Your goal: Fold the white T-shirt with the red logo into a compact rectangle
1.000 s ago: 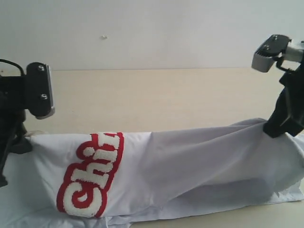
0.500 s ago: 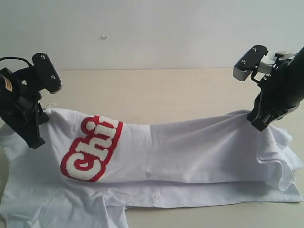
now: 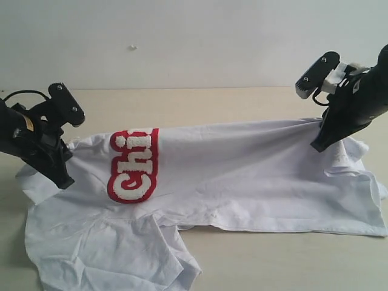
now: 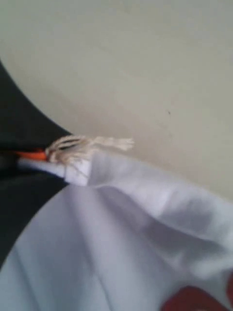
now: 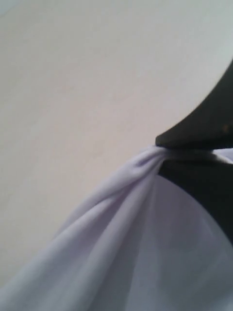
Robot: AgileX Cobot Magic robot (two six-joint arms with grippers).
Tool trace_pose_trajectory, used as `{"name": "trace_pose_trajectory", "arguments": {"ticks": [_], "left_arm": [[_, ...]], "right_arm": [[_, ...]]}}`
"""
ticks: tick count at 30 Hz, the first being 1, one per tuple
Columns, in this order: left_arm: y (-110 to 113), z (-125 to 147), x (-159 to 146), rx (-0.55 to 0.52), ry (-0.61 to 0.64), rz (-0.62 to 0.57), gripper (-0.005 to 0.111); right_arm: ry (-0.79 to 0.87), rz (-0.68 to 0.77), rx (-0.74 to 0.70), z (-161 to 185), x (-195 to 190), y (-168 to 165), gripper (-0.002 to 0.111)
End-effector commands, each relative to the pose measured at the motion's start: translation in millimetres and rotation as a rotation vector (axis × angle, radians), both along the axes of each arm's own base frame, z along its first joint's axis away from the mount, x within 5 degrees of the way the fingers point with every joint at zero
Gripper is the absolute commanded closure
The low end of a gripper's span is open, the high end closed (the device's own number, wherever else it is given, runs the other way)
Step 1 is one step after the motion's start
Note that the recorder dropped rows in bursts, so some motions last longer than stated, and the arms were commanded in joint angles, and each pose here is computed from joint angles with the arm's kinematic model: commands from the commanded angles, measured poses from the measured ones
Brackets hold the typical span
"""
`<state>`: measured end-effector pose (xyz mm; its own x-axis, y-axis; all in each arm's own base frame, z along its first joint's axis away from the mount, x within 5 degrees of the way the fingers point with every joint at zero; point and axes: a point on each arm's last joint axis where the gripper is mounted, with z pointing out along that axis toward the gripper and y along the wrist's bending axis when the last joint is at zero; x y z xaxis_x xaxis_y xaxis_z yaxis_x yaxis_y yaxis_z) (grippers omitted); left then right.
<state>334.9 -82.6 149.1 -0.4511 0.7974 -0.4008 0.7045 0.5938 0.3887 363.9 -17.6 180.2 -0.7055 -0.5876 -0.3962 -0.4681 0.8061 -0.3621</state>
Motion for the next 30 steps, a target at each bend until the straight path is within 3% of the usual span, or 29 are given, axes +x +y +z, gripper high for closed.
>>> {"name": "trace_pose_trajectory", "arguments": {"ticks": [1, 8, 19, 23, 27, 30], "left_arm": [[1, -9, 15, -0.016, -0.008, 0.025, 0.107], [9, -15, 36, -0.028, -0.045, 0.053, 0.107], [9, -33, 47, -0.057, -0.101, 0.051, 0.107], [9, -38, 47, -0.062, -0.091, 0.059, 0.107], [9, -37, 49, -0.097, -0.103, 0.094, 0.107], [8, -36, 50, -0.103, -0.126, 0.088, 0.107]], "right_arm": [[-0.048, 0.030, -0.019, -14, 12, 0, 0.108], [-0.053, 0.043, -0.019, -36, 27, 0, 0.108], [-0.080, -0.052, 0.045, -37, 44, 0, 0.104], [-0.061, -0.058, 0.045, -40, 43, 0, 0.083], [-0.051, -0.059, 0.044, -40, 42, -1, 0.044], [-0.051, -0.059, 0.044, -40, 42, -1, 0.026]]}}
